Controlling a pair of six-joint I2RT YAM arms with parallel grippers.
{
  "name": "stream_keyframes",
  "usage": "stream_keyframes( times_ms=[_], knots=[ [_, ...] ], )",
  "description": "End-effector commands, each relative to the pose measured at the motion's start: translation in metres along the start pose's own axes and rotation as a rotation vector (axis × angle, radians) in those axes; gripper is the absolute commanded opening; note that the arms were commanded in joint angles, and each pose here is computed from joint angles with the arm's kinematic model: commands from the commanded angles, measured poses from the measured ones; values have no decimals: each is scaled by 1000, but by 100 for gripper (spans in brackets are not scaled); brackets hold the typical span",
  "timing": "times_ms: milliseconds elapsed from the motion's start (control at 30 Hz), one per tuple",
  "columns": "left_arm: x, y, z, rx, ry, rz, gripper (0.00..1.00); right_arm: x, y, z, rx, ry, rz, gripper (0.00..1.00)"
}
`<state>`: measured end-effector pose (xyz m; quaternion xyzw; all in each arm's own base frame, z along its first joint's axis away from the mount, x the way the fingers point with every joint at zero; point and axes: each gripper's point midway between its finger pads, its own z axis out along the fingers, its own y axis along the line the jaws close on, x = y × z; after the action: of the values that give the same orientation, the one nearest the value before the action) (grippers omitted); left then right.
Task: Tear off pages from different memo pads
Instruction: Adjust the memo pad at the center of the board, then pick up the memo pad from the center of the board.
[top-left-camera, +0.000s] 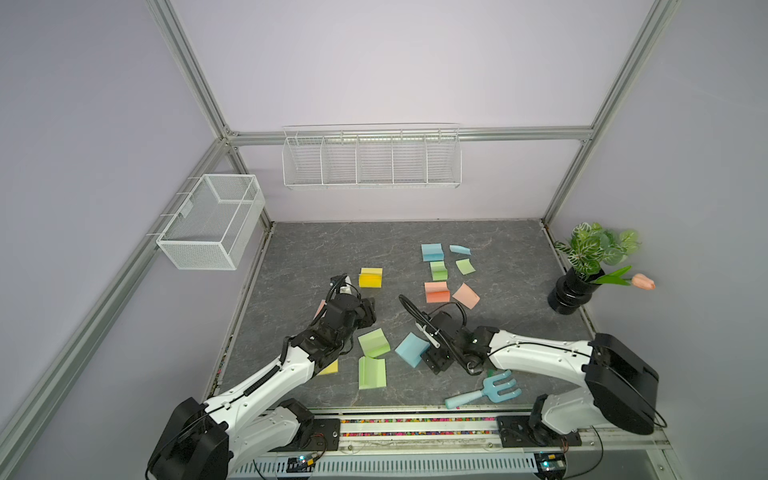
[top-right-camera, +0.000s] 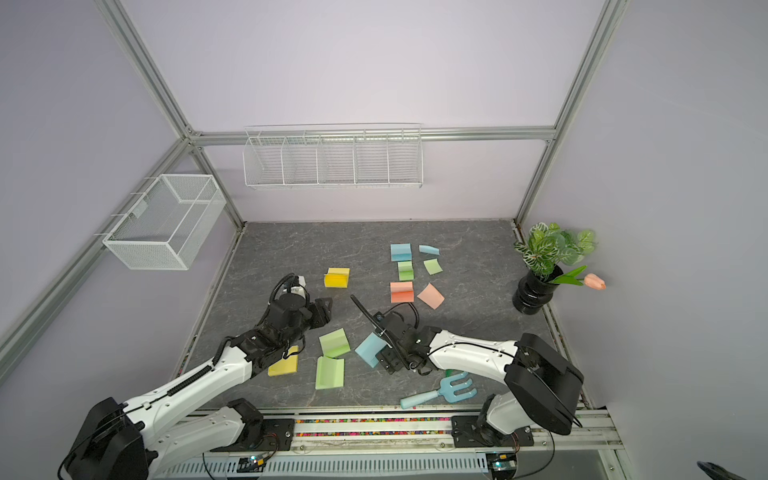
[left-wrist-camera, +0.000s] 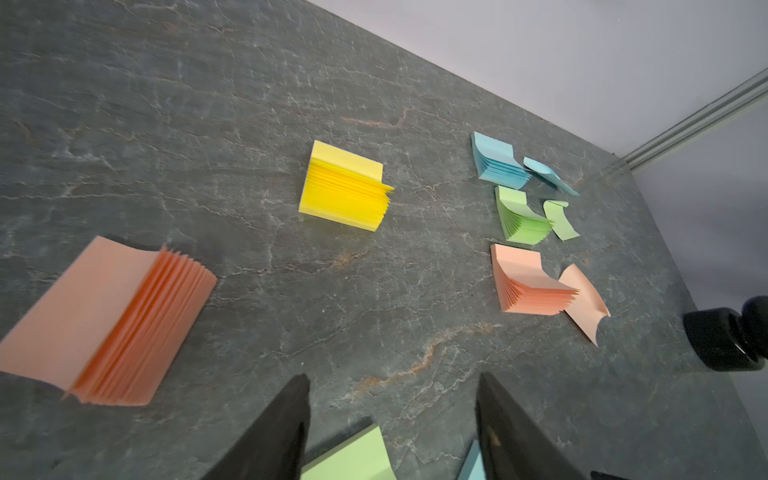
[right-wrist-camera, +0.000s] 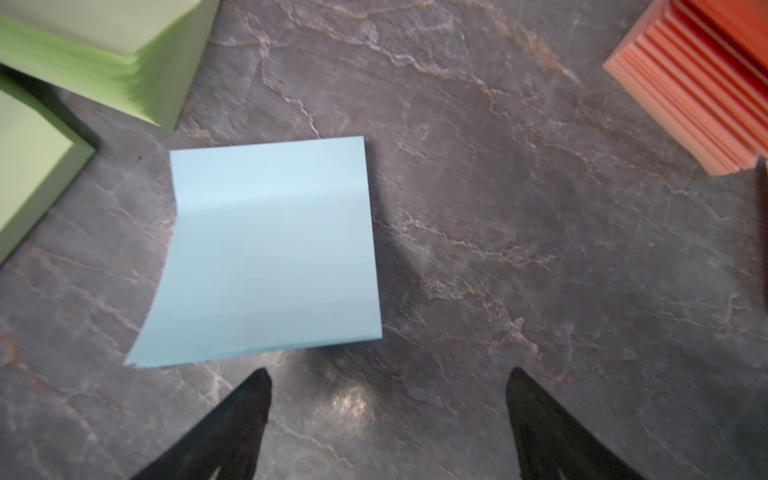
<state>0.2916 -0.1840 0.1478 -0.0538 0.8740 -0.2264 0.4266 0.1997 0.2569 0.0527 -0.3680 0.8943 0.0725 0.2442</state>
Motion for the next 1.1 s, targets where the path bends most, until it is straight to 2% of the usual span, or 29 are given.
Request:
stream_keyframes(
  times_ms=[0, 167, 300, 367, 467, 800, 1067],
  knots=[
    [7, -24, 4, 90, 89, -31, 62, 3, 0, -13, -29, -16, 5, 89],
    [60, -43, 12, 180, 325, -18, 59, -7, -14, -34, -10, -87, 51, 89],
    [99, -59, 5, 190, 435, 129, 58, -11, -20, -36, -5, -124, 96, 89],
    [109, -60, 3, 178, 450, 174, 58, -10, -22, -32, -4, -131, 121, 89],
    [115, -58, 2, 187, 451, 177, 58, -9, -21, -22, -16, -129, 157, 89],
    [110, -62, -1, 217, 407, 162, 58, -4, -17, 10, -19, -50, 185, 89],
    [106, -57, -1, 190, 391, 165, 58, -8, -13, 9, -32, -34, 184, 89]
  ],
)
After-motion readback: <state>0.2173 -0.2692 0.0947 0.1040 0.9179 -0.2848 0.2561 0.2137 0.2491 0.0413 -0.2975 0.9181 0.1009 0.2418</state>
